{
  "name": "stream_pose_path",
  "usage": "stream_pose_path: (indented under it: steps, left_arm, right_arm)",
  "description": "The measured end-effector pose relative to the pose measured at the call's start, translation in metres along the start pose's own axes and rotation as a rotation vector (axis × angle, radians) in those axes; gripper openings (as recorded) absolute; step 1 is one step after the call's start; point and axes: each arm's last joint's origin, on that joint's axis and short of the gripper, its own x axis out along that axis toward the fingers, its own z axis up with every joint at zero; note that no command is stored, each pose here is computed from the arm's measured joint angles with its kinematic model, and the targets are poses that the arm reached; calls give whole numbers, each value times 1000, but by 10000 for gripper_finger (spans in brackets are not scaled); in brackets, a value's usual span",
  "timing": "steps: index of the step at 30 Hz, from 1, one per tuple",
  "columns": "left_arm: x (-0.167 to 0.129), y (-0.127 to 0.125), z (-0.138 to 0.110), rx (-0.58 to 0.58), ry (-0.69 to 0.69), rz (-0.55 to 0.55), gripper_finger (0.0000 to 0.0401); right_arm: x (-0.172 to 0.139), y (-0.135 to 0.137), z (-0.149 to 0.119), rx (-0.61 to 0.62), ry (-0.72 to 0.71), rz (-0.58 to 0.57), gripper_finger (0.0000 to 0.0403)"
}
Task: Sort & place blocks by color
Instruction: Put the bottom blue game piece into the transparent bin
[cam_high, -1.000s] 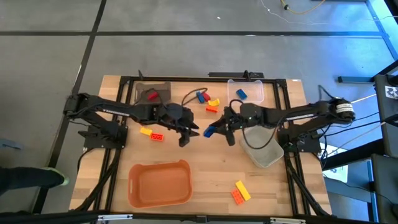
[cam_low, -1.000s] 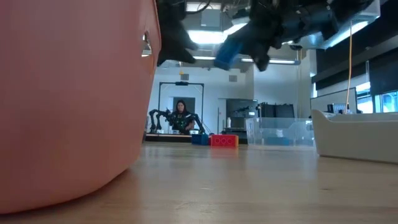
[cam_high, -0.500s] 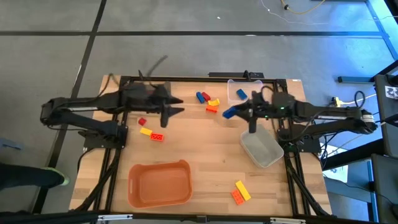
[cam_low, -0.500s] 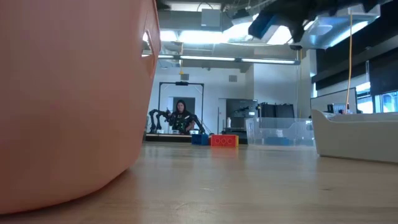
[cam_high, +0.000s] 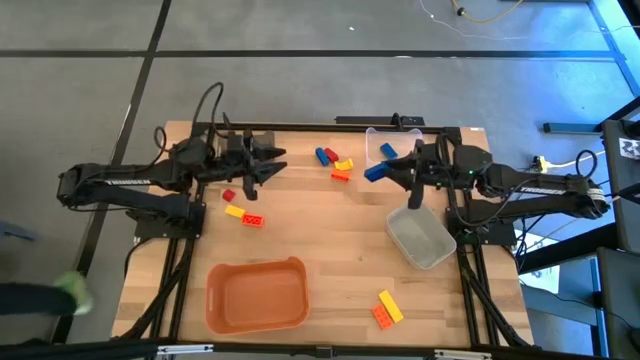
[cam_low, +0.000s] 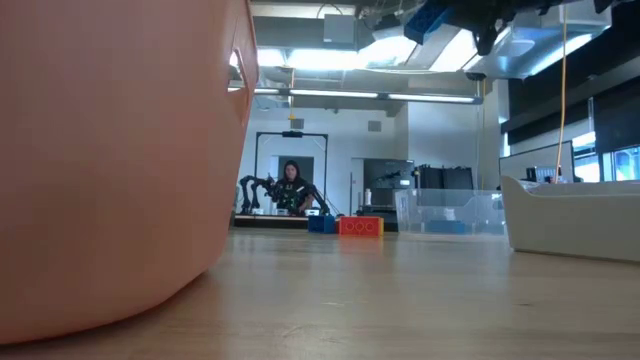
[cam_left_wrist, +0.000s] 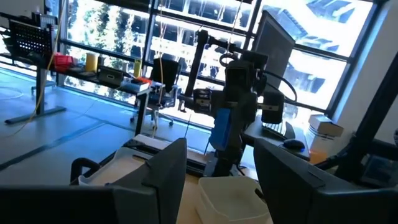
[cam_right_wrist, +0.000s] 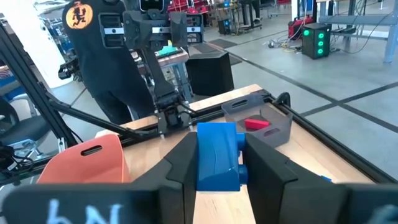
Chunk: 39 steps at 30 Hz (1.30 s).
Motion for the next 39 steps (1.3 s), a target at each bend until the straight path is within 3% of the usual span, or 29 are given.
stream_pose_path:
  steps: [6, 12, 18, 22, 26, 30, 39]
  left_arm:
    - [0, 0, 0, 0, 0, 0, 179]
    - [0, 0, 0, 0, 0, 1, 179]
    - [0, 0, 0, 0, -1, 5, 179]
    - [0, 0, 0, 1, -1, 7, 179]
    - [0, 1, 0, 1, -8, 33, 179]
    - [0, 1, 0, 1, -12, 48, 179]
    - [0, 2, 0, 8, -15, 62, 179]
  right_arm:
    - [1, -1, 0, 4, -2, -22, 100]
    - [21, -21, 14, -46, 133, -267, 100]
    - [51, -79, 19, -47, 485, -569, 100]
    - [67, -126, 0, 36, 653, -690, 101]
    - [79, -169, -26, 143, 766, -749, 103]
    - [92, -196, -47, 246, 783, -762, 101]
    - [110, -216, -81, 369, 826, -787, 108]
